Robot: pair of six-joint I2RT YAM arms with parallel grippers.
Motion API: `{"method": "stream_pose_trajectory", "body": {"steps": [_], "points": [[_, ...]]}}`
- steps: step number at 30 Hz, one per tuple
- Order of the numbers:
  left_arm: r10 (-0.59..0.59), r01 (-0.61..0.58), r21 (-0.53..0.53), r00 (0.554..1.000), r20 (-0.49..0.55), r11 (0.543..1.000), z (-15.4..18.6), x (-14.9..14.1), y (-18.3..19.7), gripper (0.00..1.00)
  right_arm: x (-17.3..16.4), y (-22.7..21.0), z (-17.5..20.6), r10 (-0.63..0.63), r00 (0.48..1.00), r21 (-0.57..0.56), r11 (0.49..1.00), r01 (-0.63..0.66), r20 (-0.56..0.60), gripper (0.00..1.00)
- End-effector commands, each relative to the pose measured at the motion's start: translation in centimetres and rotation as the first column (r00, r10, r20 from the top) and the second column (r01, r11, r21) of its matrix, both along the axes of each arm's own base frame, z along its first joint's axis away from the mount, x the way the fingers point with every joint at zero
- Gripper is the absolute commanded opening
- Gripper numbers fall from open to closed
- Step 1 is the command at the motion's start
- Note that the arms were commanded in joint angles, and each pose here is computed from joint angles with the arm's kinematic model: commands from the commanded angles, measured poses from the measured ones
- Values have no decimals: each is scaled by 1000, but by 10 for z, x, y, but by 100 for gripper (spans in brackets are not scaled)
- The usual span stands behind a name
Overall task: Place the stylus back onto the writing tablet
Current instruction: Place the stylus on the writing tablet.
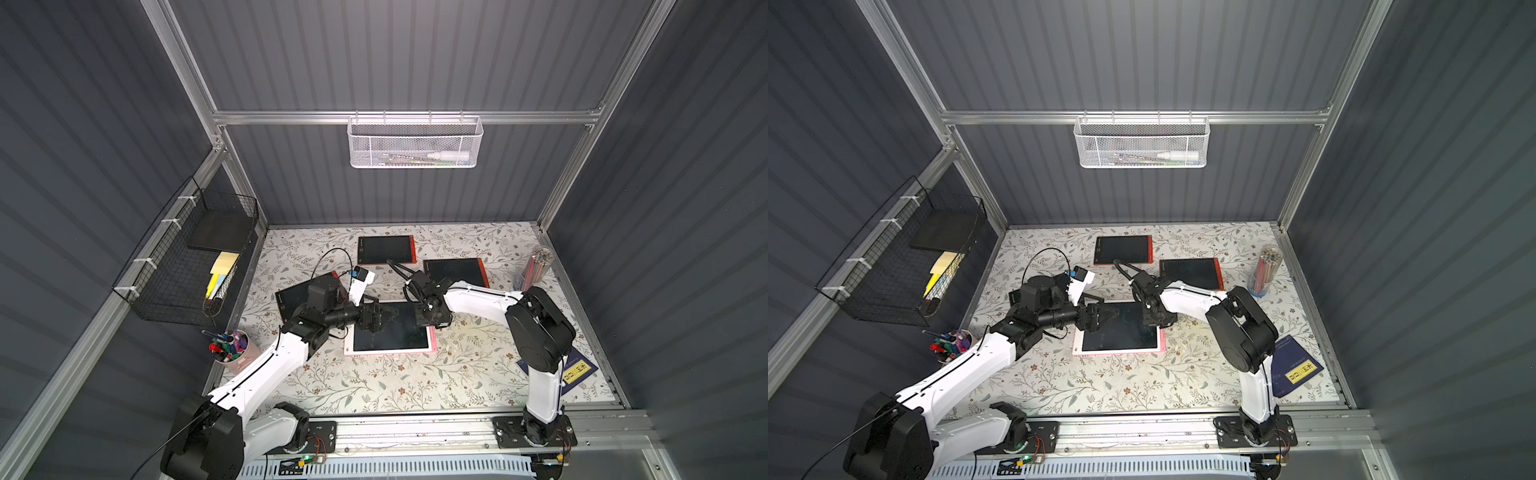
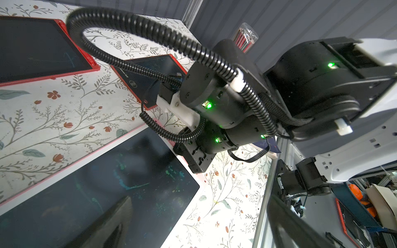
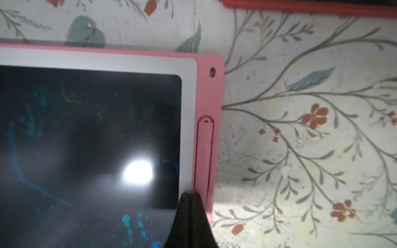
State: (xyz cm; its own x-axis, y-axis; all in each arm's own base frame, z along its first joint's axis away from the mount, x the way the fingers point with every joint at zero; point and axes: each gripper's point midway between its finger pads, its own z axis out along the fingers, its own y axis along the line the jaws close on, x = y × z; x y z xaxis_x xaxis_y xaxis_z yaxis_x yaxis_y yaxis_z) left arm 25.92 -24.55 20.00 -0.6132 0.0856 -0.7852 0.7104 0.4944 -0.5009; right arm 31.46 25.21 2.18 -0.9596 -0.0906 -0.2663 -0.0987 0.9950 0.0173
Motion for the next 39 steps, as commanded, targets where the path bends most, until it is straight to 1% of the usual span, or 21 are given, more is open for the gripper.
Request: {"method": "stream_pose_trajectory", "body": {"steps": [1, 5, 7, 12, 15, 24, 32, 37, 39], "points": [[-1, 1, -7, 1000, 13, 1000, 3, -1, -1, 99, -8, 3, -2, 11, 1000, 38, 999, -10, -22, 0], [0, 0, -10, 1000, 18, 1000, 5, -2, -1, 99, -5, 1, 11, 4, 1000, 67, 998, -5, 8, 0], [-1, 1, -11, 1000, 18, 1000, 6, -2, -1, 99, -6, -8, 12, 0, 1000, 30, 1000, -1, 15, 0], [-1, 1, -9, 1000, 15, 1000, 4, -2, -1, 99, -9, -19, 7, -1, 1000, -30, 1000, 1, 2, 0], [0, 0, -9, 1000, 17, 1000, 5, -1, -1, 99, -9, -22, 3, -6, 1000, -47, 999, 6, 1, 0], [5, -5, -8, 1000, 14, 1000, 5, -1, -1, 99, -7, -11, -12, 15, 999, -48, 999, -16, -31, 0], [10, -10, -4, 1000, 9, 1000, 3, 1, -1, 99, -25, -29, -40, 22, 997, -179, 983, -36, -78, 0], [11, -11, -4, 1000, 8, 1000, 2, 1, -1, 99, -31, -30, -45, 52, 995, -251, 965, -72, -82, 0], [11, -11, -3, 1000, 8, 1000, 2, 1, -1, 99, -31, -26, -46, 62, 994, -251, 964, -83, -87, 0]]}}
